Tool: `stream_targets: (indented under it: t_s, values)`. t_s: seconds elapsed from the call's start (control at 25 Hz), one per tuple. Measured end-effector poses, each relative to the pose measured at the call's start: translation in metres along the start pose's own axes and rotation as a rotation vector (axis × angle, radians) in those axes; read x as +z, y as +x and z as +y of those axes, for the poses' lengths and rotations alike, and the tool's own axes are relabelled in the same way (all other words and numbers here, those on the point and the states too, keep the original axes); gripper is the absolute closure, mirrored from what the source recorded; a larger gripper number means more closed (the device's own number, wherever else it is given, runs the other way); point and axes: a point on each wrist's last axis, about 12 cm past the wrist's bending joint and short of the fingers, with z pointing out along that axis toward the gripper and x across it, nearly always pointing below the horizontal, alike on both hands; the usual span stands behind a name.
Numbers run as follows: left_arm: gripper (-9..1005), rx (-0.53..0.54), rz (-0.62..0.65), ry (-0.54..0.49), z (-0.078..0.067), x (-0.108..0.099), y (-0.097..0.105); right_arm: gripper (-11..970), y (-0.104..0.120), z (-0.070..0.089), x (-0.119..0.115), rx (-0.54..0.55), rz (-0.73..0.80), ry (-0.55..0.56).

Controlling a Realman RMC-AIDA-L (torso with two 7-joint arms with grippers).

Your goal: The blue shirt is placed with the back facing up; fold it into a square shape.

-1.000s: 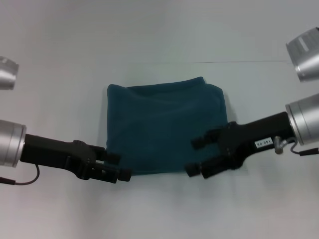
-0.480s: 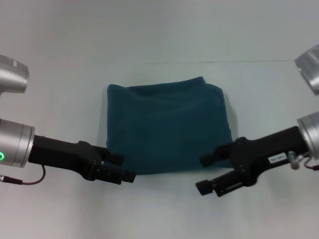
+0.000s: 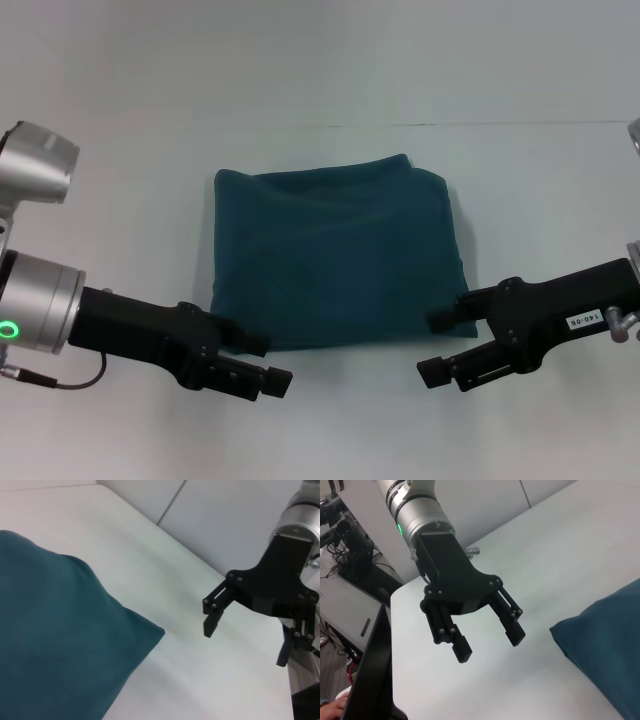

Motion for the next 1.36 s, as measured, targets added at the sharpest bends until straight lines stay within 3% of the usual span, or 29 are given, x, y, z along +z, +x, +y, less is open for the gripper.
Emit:
stream_targets:
  t_s: [0.72,1.36]
  values:
    - [225,0.009,0.000,0.024,-0.0033,0.0029,-0.0004,45,0.0005,-0.0019,-0.0002,0.000,-0.003,0.018]
    - [232,0.117,-0.013,0.005,-0.0023,0.0068,0.0005,44,-0.0029,-0.0042,0.0002,-0.010,-0.006,0.036]
